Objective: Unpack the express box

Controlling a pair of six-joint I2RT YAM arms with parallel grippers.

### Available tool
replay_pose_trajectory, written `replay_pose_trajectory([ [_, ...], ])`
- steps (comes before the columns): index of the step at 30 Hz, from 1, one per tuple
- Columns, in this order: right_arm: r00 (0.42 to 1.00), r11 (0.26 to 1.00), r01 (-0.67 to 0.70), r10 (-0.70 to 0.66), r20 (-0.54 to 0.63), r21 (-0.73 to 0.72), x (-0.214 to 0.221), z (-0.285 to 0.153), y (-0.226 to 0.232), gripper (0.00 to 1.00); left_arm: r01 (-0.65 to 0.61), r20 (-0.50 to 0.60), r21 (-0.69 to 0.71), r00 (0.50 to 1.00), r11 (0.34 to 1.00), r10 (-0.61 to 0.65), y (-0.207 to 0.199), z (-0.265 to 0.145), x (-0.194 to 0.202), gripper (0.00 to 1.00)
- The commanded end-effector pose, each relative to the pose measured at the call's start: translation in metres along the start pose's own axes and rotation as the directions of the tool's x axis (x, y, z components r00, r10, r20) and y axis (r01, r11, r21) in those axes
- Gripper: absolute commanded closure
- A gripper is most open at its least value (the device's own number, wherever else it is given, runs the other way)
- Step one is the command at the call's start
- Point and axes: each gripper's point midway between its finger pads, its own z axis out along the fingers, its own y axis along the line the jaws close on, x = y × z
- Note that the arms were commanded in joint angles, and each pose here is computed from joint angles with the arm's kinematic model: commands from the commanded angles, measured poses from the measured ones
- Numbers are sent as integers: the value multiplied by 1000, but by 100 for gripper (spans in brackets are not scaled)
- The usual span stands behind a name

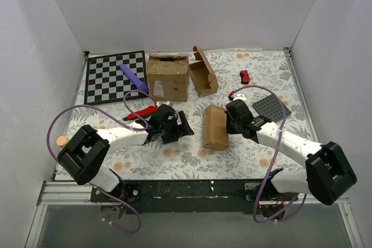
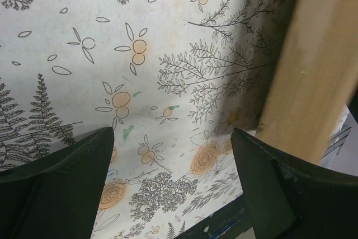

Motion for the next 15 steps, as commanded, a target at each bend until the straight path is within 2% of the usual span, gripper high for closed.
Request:
replay_pose_trajectory([
  [1, 992, 998, 34, -28, -124, 50, 42, 9, -24, 99, -9, 13, 22, 1000, 1000, 9, -14, 0, -8, 14],
  [10, 991, 999, 27, -23, -132, 29, 49, 15, -27, 99, -9, -7, 11, 1000, 1000, 9, -16, 10, -7, 14],
  [15, 989, 999, 20, -14, -147, 37, 53, 19, -32, 99, -32, -32, 27, 999, 999, 33, -32, 22, -7, 14],
])
